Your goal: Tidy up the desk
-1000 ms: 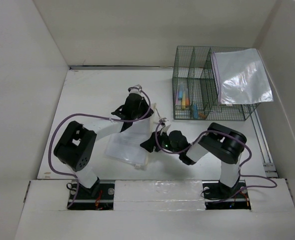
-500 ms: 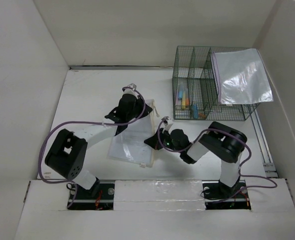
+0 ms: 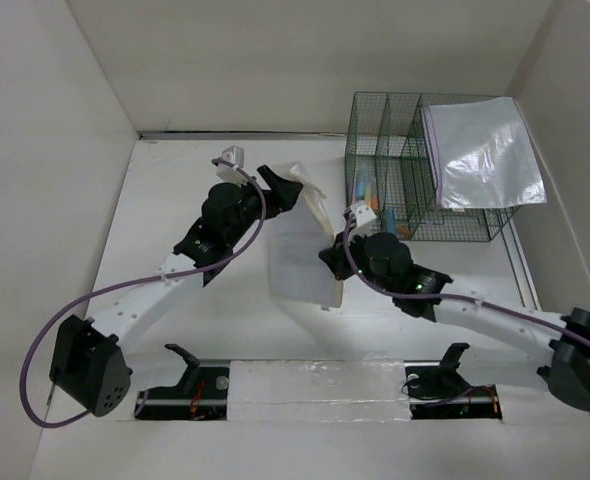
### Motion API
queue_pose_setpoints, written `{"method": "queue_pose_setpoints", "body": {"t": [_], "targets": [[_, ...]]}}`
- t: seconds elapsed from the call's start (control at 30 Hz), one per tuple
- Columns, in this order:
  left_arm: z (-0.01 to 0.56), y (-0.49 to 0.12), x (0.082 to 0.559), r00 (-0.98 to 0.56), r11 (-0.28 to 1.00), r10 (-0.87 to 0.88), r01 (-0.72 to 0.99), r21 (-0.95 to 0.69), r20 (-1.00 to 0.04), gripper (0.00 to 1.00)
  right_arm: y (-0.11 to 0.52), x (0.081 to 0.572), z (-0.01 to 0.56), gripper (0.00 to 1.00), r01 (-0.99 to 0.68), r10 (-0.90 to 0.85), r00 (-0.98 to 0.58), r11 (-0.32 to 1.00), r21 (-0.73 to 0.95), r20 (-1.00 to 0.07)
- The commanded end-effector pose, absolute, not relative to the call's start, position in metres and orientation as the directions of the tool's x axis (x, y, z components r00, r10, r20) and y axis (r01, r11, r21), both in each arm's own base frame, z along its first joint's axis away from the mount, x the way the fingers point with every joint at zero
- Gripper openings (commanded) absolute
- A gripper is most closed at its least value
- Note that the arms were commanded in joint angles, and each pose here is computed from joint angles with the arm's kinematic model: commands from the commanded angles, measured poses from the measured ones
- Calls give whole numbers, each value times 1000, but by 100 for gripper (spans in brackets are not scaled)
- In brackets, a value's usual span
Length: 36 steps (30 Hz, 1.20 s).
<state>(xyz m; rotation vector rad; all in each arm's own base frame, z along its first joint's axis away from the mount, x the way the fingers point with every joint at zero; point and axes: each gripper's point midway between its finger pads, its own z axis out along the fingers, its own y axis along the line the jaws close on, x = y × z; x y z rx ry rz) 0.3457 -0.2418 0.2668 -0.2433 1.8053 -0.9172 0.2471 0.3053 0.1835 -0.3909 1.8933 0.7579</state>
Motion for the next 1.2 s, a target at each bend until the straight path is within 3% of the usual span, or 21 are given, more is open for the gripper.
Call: {"method": "queue_pose_setpoints", "body": {"t": [0.0, 0.27, 0.47, 0.6, 0.83, 1.17], "targets": [[321, -220, 353, -303, 703, -581, 281, -653, -756, 70, 263, 253, 250, 0, -556, 1, -306, 812, 180, -952], [372, -219, 337, -308, 581, -622, 435, -687, -720, 80, 179, 237, 386, 0, -516, 125, -111, 840, 165, -986], [392, -257, 316, -445, 313, -555, 671, -672, -703, 80, 142, 226, 471, 0, -521, 161, 31, 845, 121, -987], [410, -281, 297, -458, 96, -496, 816, -571, -738, 82, 150, 228, 489, 0, -612, 139, 34, 786, 89, -990], [436, -292, 273, -450, -199, -474, 892, -406, -757, 87, 169, 212, 525, 0, -753, 182, 56, 653, 79, -982], [445, -309, 273, -428, -281, -469, 902, -329, -773, 88, 193, 217, 512, 0, -829, 184, -34, 543, 131, -982]]}}
